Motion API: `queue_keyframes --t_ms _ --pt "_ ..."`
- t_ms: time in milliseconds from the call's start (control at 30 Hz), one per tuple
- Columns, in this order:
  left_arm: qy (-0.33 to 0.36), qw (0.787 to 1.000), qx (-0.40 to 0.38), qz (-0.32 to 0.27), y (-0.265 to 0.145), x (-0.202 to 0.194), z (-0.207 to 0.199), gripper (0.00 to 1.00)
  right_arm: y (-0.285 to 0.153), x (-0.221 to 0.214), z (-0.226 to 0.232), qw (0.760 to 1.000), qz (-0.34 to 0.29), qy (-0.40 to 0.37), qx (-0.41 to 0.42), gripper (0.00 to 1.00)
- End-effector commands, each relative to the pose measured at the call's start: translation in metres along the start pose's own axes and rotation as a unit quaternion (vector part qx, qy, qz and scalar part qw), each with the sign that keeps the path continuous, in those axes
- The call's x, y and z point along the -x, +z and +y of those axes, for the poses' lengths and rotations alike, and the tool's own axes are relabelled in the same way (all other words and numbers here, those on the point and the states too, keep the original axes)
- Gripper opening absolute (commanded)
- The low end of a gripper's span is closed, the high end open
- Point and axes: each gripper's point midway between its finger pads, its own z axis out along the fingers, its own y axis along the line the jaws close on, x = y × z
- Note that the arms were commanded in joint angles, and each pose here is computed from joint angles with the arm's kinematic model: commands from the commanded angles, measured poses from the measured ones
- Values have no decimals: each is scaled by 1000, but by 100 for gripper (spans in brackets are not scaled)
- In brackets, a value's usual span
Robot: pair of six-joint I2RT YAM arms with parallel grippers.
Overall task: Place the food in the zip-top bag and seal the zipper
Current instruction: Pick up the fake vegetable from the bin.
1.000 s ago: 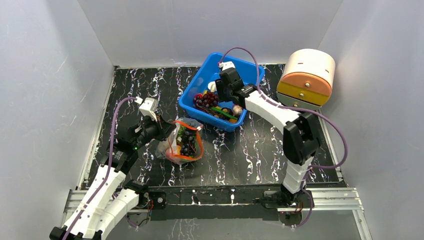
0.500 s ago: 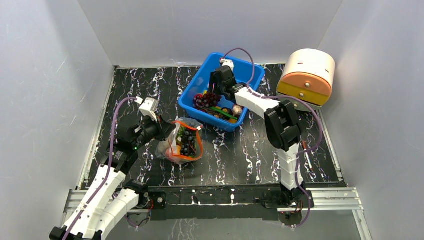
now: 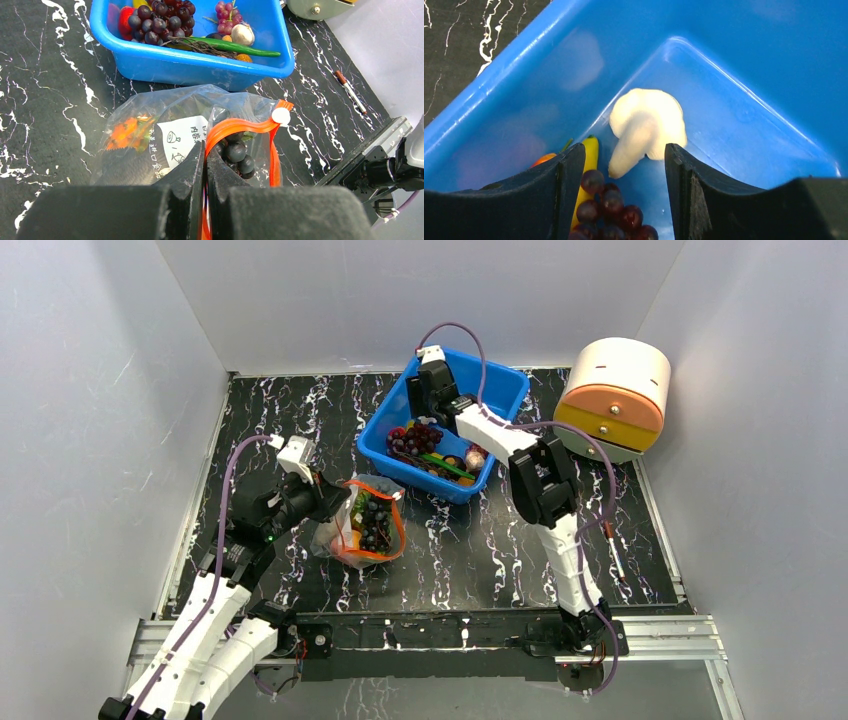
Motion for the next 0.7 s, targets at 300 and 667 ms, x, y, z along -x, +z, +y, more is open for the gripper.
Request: queue_keyframes --t_ms 300,667 --pt "12 1000 0 -18 -1 9 -1 0 23 -15 -25 998 43 -38 -34 51" --pt "12 1000 3 -16 0 8 0 0 19 8 -50 998 9 -38 -55 15"
